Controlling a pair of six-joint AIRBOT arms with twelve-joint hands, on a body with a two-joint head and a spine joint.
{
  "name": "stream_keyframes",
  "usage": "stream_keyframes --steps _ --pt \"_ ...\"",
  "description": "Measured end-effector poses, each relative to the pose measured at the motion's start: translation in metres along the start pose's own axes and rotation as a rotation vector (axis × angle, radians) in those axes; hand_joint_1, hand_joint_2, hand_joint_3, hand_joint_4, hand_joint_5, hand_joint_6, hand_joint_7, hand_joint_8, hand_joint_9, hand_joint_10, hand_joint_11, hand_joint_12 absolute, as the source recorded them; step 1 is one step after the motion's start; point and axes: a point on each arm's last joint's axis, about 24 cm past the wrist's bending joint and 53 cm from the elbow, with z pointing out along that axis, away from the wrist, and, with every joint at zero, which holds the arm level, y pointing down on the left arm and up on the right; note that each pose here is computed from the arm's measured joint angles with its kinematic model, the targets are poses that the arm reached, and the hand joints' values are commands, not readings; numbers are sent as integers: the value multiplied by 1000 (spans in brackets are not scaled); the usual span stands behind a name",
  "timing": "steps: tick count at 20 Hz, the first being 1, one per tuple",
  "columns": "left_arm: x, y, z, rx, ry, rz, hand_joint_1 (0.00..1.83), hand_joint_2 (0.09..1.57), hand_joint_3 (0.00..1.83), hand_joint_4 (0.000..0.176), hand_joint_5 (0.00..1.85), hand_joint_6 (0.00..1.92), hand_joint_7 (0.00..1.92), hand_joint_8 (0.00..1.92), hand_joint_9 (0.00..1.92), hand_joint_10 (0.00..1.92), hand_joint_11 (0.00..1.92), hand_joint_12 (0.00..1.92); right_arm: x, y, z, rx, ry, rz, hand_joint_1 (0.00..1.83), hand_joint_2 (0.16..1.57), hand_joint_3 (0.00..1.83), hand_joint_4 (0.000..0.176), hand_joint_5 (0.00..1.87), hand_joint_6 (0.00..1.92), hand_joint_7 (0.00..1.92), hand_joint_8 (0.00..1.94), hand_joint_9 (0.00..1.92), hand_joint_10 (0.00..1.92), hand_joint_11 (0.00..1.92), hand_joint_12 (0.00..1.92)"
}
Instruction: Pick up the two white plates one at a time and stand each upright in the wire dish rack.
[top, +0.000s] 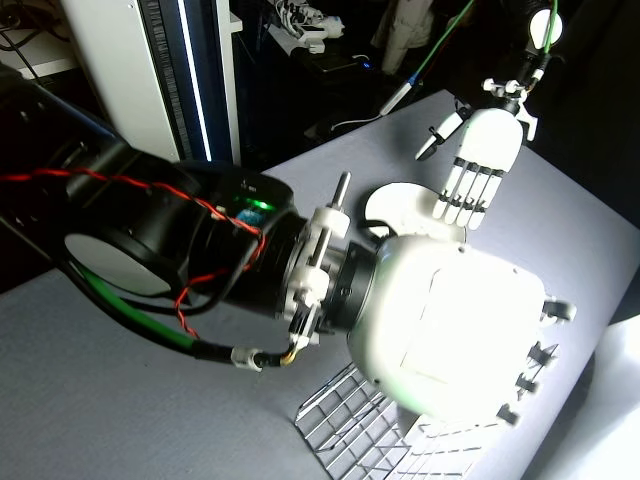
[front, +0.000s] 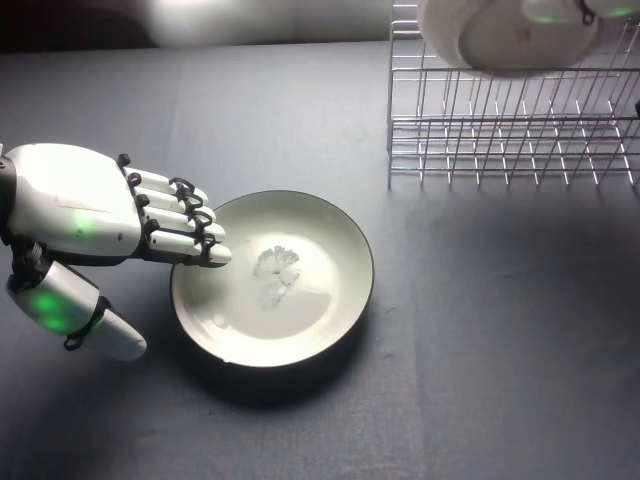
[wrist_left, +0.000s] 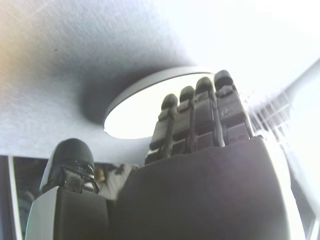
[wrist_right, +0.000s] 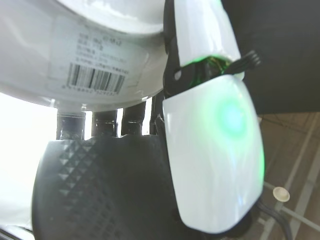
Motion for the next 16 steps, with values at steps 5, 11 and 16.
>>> stream_keyframes --steps 5,11,16 --pt "1 2 -1 -1 0 -8 0 1171 0 0 0 0 0 0 0 0 0 0 -5 -21 2 31 -12 -16 1391 1067 0 0 953 918 1099 821 1077 907 969 898" --pt "1 0 -2 9 1 -11 0 1171 0 0 0 0 0 0 0 0 0 0 -6 -45 1 77 -9 -41 1390 1068 1 0 968 912 1084 857 1055 916 941 873" --pt "1 0 -2 9 0 -13 0 1181 4 0 0 0 0 0 0 0 0 0 -8 -53 -2 69 -20 -43 1388 1073 0 0 947 969 1102 826 1032 928 915 892"
